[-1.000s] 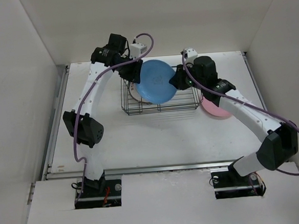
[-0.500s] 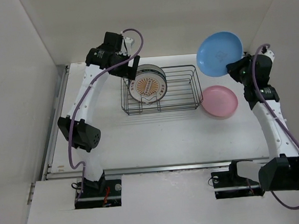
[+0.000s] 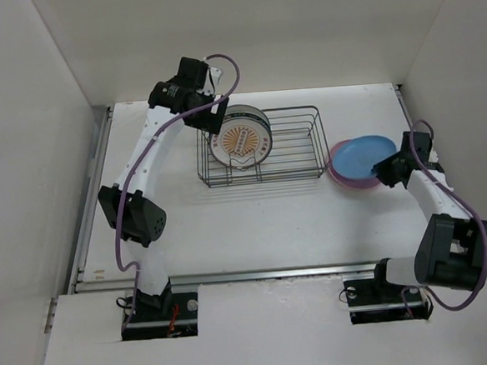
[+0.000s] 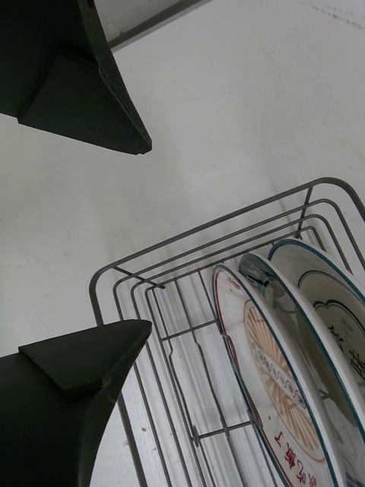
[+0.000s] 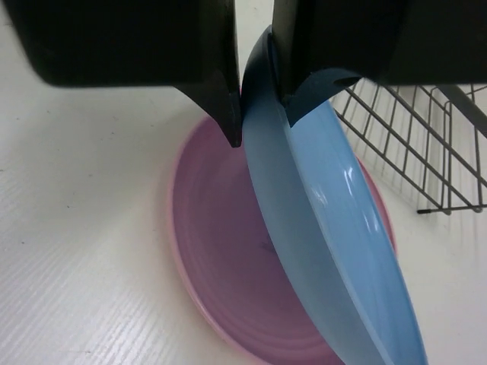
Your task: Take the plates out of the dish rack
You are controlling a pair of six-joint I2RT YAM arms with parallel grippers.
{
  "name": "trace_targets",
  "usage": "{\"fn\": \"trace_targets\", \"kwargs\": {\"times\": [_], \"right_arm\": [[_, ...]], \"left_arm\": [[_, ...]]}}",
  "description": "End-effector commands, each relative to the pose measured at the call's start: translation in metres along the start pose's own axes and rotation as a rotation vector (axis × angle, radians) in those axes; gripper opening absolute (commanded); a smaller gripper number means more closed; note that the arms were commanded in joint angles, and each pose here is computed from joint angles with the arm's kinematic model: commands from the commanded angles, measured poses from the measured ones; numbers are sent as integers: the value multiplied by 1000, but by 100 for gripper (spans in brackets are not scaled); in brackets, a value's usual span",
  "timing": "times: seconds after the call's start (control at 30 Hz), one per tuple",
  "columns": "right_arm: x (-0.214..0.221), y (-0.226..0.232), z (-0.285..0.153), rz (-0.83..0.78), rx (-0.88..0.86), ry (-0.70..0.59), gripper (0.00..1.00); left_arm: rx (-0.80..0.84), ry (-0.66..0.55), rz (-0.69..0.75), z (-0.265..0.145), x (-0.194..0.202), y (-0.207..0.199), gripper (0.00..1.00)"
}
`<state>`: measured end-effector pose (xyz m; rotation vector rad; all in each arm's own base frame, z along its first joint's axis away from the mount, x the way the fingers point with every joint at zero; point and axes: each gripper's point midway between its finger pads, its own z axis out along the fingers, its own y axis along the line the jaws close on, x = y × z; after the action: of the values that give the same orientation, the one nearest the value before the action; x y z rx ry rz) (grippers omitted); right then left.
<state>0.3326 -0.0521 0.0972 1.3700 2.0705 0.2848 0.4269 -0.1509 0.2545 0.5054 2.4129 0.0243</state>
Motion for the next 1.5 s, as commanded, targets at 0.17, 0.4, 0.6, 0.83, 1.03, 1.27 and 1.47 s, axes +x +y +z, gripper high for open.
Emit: {"fn": "trace_targets", "kwargs": {"times": [0.17,0.4,0.6,0.83,1.03,1.27,1.47], "right_arm": [[-2,3,2,-101,40,54,93],[-15,-5,-11,-137,88,-15,95],[-25,5,-19,-176,42,-53,95],[-22,28,-28,-231,-23,-72,94],[-20,28,-28,-249,-21,-75,94],[-16,26,-26,-275,-18,-65,94],[-16,27,-29,-301,-22,-74,93]], "left_arm": [[-16,42,54,9,1,-4,88],[-8,39,124,12,-6,-22,88],[49,18,212,21,-12,-39,82],[50,19,295,52,-16,-50,48],[34,36,298,68,-13,-50,39],[-59,11,255,77,-19,-38,39],[-96,-22,223,53,-26,-28,40]]}}
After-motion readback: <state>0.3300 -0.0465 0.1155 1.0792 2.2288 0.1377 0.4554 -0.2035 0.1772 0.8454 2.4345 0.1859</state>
